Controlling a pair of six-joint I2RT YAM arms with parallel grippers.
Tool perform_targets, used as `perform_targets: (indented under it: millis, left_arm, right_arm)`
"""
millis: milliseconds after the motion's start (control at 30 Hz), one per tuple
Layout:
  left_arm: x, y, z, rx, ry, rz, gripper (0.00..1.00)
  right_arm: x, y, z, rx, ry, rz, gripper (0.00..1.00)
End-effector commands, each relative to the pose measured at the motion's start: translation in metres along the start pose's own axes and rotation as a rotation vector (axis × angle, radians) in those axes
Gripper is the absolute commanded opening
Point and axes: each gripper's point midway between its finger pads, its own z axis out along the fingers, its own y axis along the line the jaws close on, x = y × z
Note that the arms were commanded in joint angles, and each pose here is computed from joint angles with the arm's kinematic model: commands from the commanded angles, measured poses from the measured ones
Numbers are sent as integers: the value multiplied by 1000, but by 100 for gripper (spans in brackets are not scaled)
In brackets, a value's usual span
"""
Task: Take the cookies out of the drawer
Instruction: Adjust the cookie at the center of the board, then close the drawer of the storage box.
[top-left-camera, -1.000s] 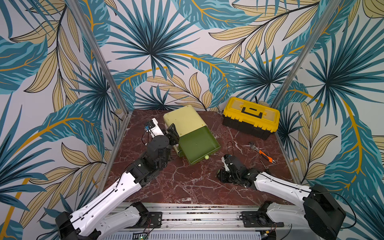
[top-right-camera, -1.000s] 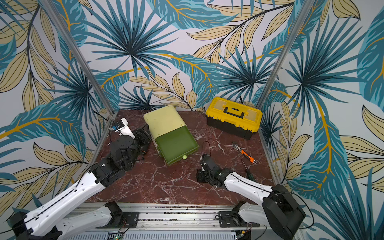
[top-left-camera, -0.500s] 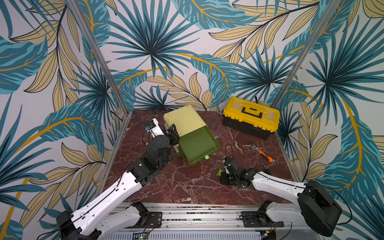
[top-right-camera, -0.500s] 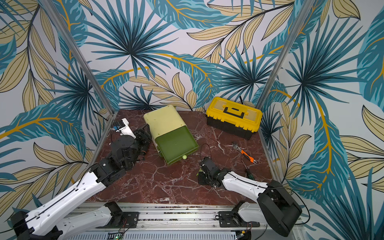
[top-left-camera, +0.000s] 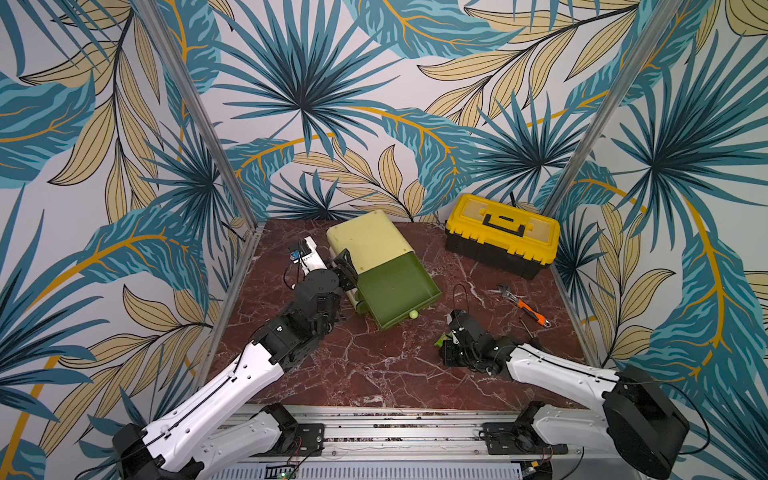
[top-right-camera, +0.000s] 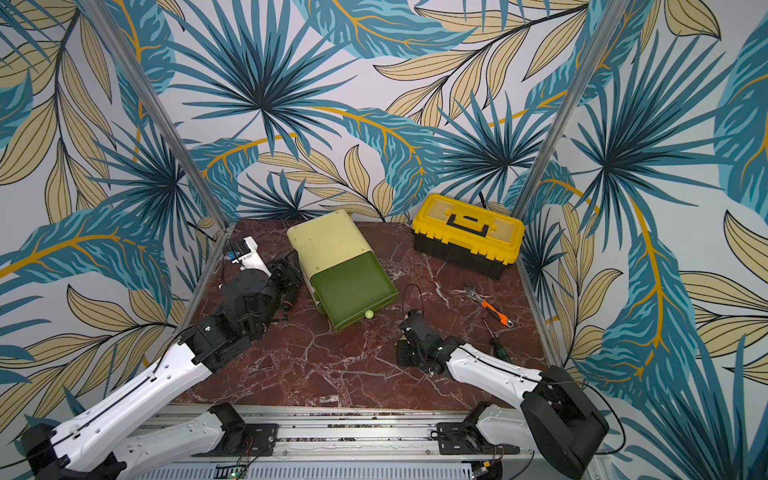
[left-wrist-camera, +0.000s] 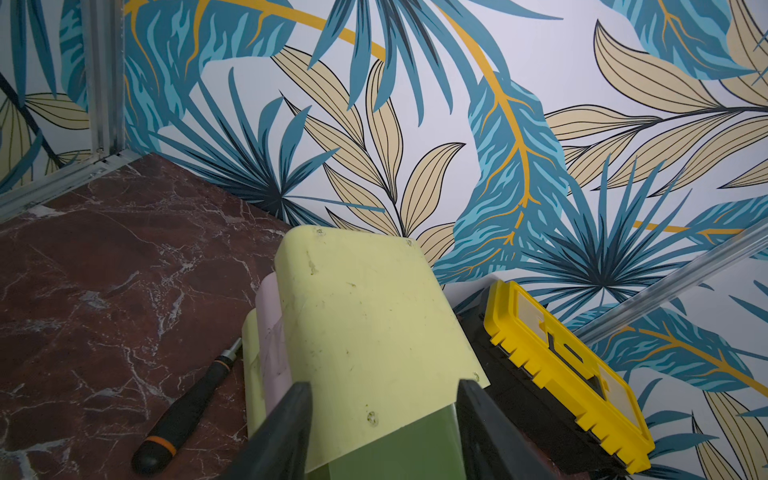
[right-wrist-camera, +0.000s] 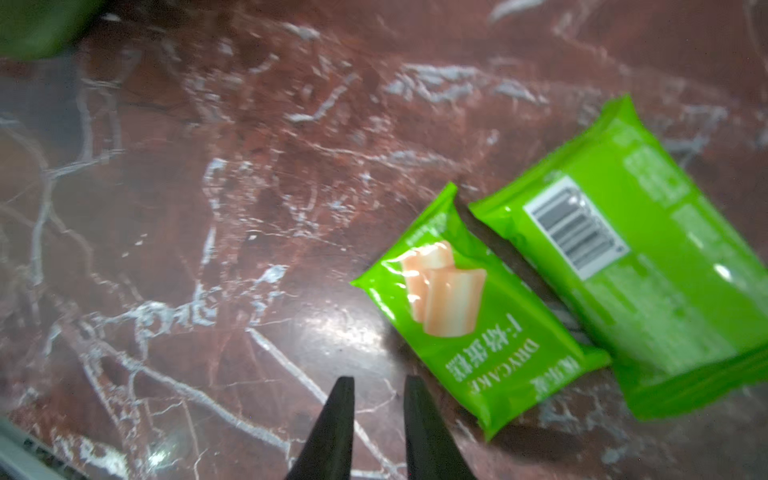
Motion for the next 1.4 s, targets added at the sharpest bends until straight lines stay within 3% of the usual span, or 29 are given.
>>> perform_targets:
  millis: [0, 167, 267, 500, 867, 1367]
  left_arm:
    - [-3, 3, 3, -9, 33, 38, 61]
    - [-10, 5, 13, -15, 73, 79, 62]
    - [-15, 6, 23, -20, 82, 91, 65]
    - [-19, 14, 57, -57, 148, 99, 84]
    - [-4, 49, 84, -207, 226, 24, 87]
    - [17, 61, 93, -260, 287, 24, 89]
  right_arm:
    - [-11, 23, -18, -128, -110, -138, 37]
    - [-37, 46, -50, -214, -338, -347, 50]
    - [-50, 56, -60, -228, -432, -423, 53]
    - [-76, 80, -57, -244, -529, -473, 54]
    - [-100, 106, -49, -256, -633, -468, 54]
    - [-111, 117, -46, -283, -661, -449, 45]
